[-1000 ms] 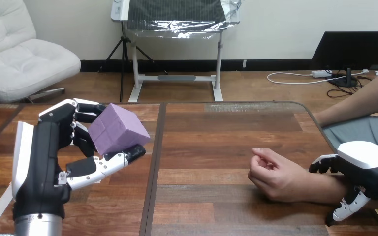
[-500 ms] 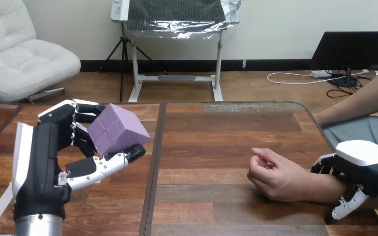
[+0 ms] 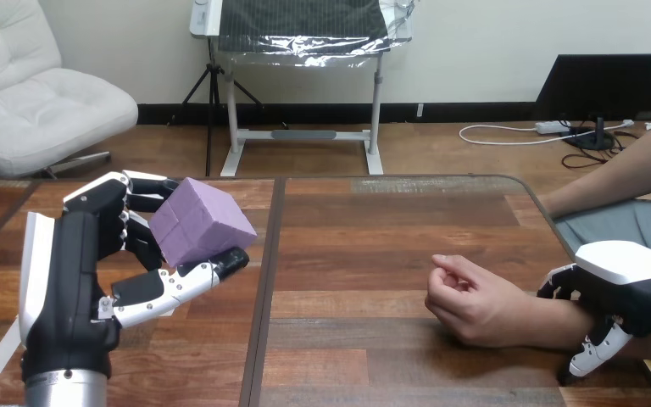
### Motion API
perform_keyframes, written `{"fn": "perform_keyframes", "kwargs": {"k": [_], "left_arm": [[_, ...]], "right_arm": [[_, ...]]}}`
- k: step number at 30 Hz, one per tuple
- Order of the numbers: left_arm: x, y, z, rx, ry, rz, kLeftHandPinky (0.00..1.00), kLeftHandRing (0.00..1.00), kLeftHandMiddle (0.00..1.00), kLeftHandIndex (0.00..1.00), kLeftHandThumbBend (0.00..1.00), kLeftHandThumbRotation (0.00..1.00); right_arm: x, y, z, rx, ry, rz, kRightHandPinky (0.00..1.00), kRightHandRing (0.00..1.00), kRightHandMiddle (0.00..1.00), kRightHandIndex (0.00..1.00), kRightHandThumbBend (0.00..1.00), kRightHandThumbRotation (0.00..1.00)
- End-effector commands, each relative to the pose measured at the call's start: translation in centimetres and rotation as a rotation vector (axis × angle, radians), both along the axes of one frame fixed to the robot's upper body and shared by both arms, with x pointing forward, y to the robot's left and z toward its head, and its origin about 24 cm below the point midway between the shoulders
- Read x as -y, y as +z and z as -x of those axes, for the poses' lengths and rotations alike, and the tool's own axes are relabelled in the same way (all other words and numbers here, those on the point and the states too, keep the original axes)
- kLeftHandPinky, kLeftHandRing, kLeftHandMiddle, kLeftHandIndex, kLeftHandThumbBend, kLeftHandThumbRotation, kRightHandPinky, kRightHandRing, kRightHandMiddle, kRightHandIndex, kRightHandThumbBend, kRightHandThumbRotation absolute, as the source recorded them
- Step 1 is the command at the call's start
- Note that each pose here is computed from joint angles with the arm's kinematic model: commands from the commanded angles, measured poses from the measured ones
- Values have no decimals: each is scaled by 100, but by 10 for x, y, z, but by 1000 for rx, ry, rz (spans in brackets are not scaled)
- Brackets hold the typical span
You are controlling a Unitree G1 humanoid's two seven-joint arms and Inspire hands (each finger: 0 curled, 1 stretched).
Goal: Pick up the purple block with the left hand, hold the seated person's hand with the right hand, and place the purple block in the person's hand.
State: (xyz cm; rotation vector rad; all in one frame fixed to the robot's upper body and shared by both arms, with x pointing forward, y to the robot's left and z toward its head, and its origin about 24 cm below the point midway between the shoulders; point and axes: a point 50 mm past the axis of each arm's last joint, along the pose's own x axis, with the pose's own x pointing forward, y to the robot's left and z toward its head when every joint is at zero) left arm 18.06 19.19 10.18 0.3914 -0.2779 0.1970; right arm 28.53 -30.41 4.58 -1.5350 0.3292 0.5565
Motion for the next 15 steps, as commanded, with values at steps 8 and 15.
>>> {"fn": "perform_keyframes", "kwargs": {"k": [8,15], "left_arm": [[2,15,-4,92,-5,7,24,30,35,39,65,0],[2,15,-4,96,-3,-4,24,30,35,39,65,0]], "right_arm": [[-12,-38,17,-182,35,40,47,63,71,72,87,23],[-15,-41,17,-189,46,40,46,61,68,70,86,22]]}}
